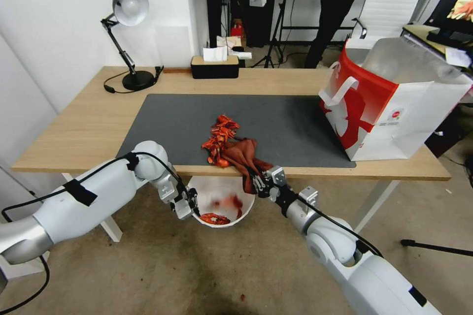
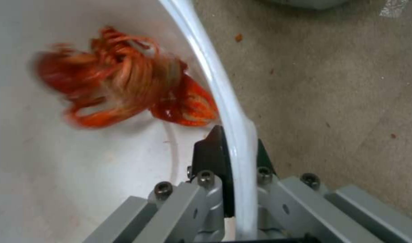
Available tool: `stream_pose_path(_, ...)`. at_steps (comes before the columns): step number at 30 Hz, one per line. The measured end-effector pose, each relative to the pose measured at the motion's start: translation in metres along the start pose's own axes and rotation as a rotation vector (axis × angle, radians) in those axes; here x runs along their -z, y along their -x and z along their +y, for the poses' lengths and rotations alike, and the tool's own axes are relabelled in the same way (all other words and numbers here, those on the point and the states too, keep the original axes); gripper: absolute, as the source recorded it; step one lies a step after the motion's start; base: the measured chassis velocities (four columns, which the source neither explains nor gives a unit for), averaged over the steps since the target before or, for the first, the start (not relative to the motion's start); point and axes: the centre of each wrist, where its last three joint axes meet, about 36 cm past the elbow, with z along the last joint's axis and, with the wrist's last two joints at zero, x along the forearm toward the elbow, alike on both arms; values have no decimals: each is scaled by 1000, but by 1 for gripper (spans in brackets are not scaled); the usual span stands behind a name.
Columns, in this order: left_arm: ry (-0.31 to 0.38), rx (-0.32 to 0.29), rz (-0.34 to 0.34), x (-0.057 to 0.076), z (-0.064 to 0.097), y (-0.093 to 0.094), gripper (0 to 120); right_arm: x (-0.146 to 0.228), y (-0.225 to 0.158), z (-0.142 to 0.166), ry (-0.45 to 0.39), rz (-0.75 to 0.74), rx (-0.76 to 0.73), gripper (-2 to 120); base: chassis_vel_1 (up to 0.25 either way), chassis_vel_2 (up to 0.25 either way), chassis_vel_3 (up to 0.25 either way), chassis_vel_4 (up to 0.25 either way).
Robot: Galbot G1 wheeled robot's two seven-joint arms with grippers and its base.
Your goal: Sweep shrimp from table into container with towel, then put container into takeout bag.
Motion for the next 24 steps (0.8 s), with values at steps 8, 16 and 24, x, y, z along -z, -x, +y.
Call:
stream_pose_path(8,-1,1,4,-1,0,-3,0,0,-13,9,-1,3,12,6,0,0,0,0)
stream_pose_path(16,-2,3,5,-1,-1,-4,0,-2,-19,16,-3,3,32,6,0,0,0,0)
stream_pose_path(24,-3,3,5,-1,-1,-4,0,-1,-24,22,-8,-1,44,6,0,0,0,0)
